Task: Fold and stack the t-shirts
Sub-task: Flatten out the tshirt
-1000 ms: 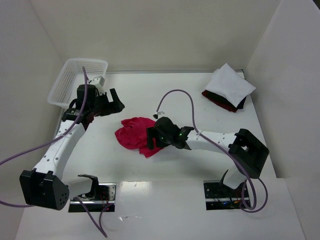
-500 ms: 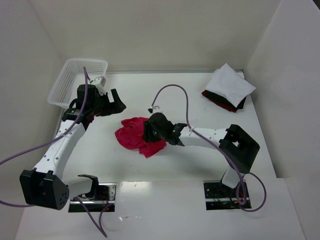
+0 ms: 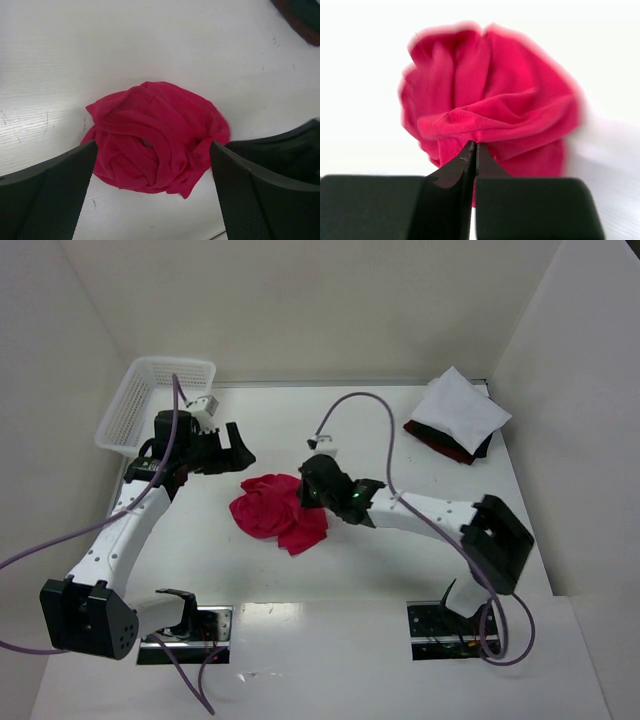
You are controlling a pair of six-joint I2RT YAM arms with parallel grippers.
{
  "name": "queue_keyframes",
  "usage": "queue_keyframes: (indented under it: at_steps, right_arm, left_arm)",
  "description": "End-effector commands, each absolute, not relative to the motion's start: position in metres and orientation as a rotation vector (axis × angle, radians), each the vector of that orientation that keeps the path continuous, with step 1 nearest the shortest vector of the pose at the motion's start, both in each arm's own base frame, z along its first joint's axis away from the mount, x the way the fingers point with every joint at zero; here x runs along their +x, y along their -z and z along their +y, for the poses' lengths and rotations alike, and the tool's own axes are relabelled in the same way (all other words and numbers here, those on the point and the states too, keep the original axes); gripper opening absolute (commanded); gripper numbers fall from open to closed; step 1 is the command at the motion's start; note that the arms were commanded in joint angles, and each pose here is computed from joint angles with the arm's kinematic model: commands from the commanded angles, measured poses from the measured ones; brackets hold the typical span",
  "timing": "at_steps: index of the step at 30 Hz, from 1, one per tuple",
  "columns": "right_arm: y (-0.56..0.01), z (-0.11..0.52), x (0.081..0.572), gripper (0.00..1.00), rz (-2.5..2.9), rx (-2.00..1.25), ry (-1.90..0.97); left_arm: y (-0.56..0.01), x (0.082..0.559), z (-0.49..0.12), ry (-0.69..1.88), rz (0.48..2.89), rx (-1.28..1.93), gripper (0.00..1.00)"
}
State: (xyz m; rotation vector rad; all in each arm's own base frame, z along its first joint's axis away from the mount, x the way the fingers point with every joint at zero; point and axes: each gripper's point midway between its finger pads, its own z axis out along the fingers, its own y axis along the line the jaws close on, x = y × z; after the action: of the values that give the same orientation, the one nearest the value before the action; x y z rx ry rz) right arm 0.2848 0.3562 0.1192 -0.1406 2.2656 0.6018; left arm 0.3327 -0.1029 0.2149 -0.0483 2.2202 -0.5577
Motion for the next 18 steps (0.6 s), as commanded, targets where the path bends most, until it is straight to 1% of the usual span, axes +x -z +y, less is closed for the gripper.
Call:
queue_keyframes:
  at_steps: [1, 2, 3, 4, 7, 11, 12, 15, 18]
  right_arm:
    - [-0.279, 0.291, 0.334, 0.00, 1.901, 0.153, -0.630]
    - [-0.304, 0.273, 0.336, 0.00, 1.850, 0.175, -0.649]
    - [-0.316, 0.260, 0.340, 0.00, 1.824, 0.200, -0.658]
    - [-0.329, 0.234, 0.347, 0.00, 1.790, 0.233, -0.633]
    - [-0.326, 0.193, 0.351, 0.01, 1.779, 0.302, -0.553]
    - [-0.279, 0.146, 0.344, 0.03, 1.835, 0.444, -0.431]
    - [-0.277, 0.135, 0.342, 0.04, 1.819, 0.491, -0.426]
    - [-0.243, 0.123, 0.335, 0.06, 1.871, 0.538, -0.389]
    - [-0.218, 0.117, 0.327, 0.12, 1.920, 0.550, -0.346]
  left_arm:
    - [-0.210, 0.322, -0.122, 0.690, 2.229, 0.119, 1.00]
    - [-0.206, 0.322, -0.124, 0.704, 2.241, 0.136, 1.00]
    - [-0.204, 0.320, -0.130, 0.728, 2.249, 0.155, 0.98]
    - [-0.205, 0.316, -0.146, 0.776, 2.251, 0.221, 0.98]
    - [-0.195, 0.309, -0.168, 0.869, 2.279, 0.320, 0.97]
    - [-0.167, 0.309, -0.183, 0.843, 2.366, 0.351, 0.97]
    - [-0.167, 0.308, -0.184, 0.837, 2.371, 0.345, 0.97]
    - [-0.152, 0.304, -0.195, 0.819, 2.423, 0.351, 0.97]
    - [-0.134, 0.306, -0.205, 0.769, 2.477, 0.352, 1.00]
